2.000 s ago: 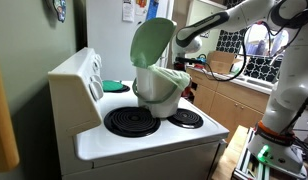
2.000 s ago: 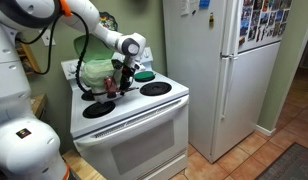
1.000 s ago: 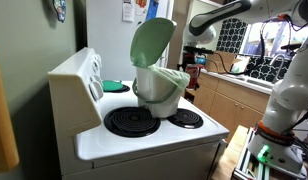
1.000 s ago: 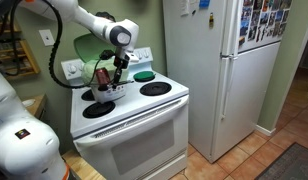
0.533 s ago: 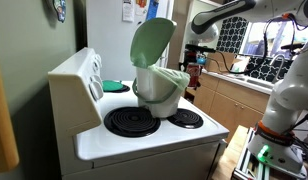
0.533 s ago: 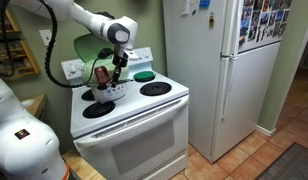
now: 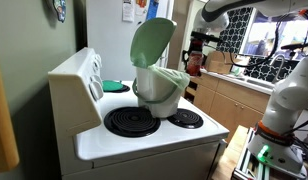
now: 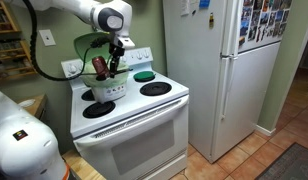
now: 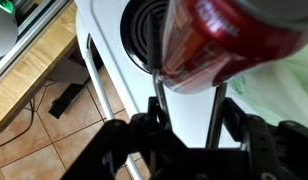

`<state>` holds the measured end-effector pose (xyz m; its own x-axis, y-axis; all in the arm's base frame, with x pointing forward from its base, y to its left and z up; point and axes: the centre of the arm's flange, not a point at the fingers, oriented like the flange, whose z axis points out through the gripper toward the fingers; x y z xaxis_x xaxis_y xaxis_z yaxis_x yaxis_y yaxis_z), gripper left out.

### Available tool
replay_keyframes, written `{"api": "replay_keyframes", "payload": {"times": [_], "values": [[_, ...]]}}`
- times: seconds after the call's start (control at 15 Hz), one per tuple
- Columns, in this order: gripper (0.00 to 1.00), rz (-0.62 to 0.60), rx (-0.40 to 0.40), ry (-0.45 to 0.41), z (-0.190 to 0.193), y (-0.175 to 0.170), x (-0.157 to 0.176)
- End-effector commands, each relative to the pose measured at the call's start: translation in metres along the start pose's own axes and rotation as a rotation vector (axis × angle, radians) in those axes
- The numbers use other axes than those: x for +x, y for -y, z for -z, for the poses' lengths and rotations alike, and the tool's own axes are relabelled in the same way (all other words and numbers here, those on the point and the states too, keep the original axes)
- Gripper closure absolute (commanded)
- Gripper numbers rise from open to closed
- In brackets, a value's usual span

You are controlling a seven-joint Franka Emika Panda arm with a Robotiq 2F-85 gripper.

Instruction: Use the silver tongs to pick up the red can and put it in the bin, put the silver tongs back on the hob of the stove

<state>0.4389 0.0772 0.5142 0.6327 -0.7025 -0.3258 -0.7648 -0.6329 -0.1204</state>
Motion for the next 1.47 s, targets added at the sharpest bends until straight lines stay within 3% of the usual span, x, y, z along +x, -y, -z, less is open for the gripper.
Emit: {"api": "replay_keyframes", "payload": {"times": [0.0,0.07,0.13,0.2,0.4,0.47,0.8,1.0,1.4], "values": [[0.61,-0.09,0.142,-0.064,0.03,-0.022,-0.008],[0.61,-0.103,0.177,-0.099,0.038,-0.022,-0.001],[0.61,-0.056,0.102,-0.063,0.031,-0.009,0.0],[0.36,-0.06,0.119,-0.076,0.037,-0.011,0.0],[0.36,-0.057,0.11,-0.072,0.034,-0.009,0.0],[0.61,-0.056,0.106,-0.07,0.032,-0.008,0.001],[0.61,-0.112,0.308,-0.103,0.069,0.01,0.02],[0.61,-0.119,0.38,-0.056,0.081,0.027,0.036],[0.61,-0.161,0.346,0.059,0.06,0.067,0.069]]}}
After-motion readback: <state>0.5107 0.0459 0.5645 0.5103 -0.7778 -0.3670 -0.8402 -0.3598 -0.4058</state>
